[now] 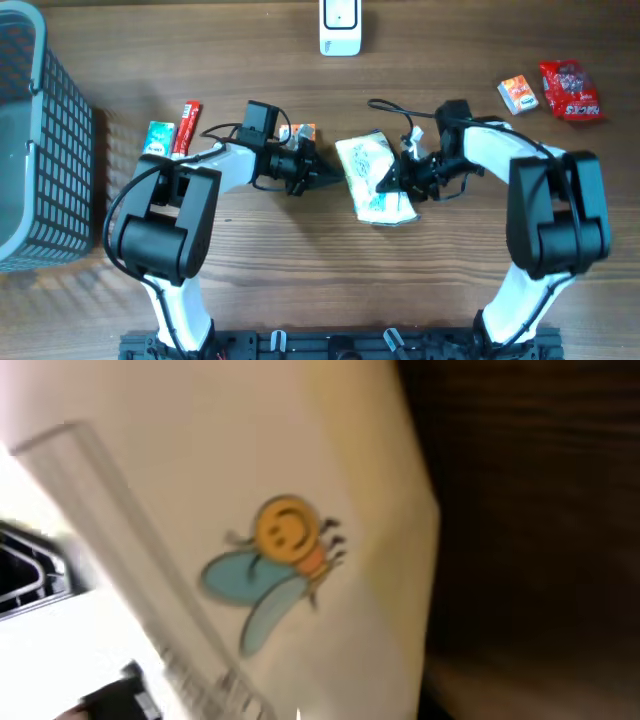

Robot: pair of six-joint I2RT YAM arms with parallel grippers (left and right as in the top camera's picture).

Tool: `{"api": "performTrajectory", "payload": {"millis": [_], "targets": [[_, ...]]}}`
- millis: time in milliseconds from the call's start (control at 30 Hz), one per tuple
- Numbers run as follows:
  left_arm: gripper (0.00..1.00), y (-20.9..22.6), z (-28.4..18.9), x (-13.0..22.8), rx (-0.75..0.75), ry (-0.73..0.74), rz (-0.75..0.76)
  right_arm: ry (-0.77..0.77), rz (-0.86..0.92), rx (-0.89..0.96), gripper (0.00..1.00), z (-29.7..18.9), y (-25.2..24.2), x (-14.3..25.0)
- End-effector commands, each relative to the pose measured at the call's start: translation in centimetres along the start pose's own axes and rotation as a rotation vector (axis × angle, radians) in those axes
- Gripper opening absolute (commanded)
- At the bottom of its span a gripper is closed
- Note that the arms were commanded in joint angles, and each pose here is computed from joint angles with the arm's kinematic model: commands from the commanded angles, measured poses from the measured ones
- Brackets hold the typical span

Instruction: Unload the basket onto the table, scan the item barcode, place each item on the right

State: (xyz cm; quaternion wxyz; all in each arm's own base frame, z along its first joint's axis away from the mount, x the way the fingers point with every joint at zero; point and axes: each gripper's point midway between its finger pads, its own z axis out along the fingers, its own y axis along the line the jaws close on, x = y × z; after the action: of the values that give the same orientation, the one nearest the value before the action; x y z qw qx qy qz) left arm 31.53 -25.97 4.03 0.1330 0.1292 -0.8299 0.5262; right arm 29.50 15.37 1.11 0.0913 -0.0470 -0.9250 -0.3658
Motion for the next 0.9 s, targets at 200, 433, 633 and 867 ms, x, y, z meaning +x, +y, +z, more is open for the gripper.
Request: {"api": "performTrajectory", "payload": {"millis": [200, 433, 633, 867], "targets": [[0.04, -0.2, 1.2, 0.7, -0.037, 0.0, 0.056, -0.164, -0.2, 0.27, 0.33, -2.8, 3.9, 0.1], [0.1, -0.2, 1.1, 0.7, -0.037, -0.001, 0.056, -0.158, -0.203, 0.306, 0.14, -0.8, 5.4, 0.9], [0.82, -0.2, 1.1, 0.7, -0.038, -0.002, 0.06, -0.128, -0.228, 0.264, 0.48, -0.5, 6.1, 1.5], [0.88, 1.1, 1.0, -0.4, -0.11, -0.072, 0.042, -0.129, -0.216, 0.274, 0.53, -2.0, 6.1, 1.2]]}}
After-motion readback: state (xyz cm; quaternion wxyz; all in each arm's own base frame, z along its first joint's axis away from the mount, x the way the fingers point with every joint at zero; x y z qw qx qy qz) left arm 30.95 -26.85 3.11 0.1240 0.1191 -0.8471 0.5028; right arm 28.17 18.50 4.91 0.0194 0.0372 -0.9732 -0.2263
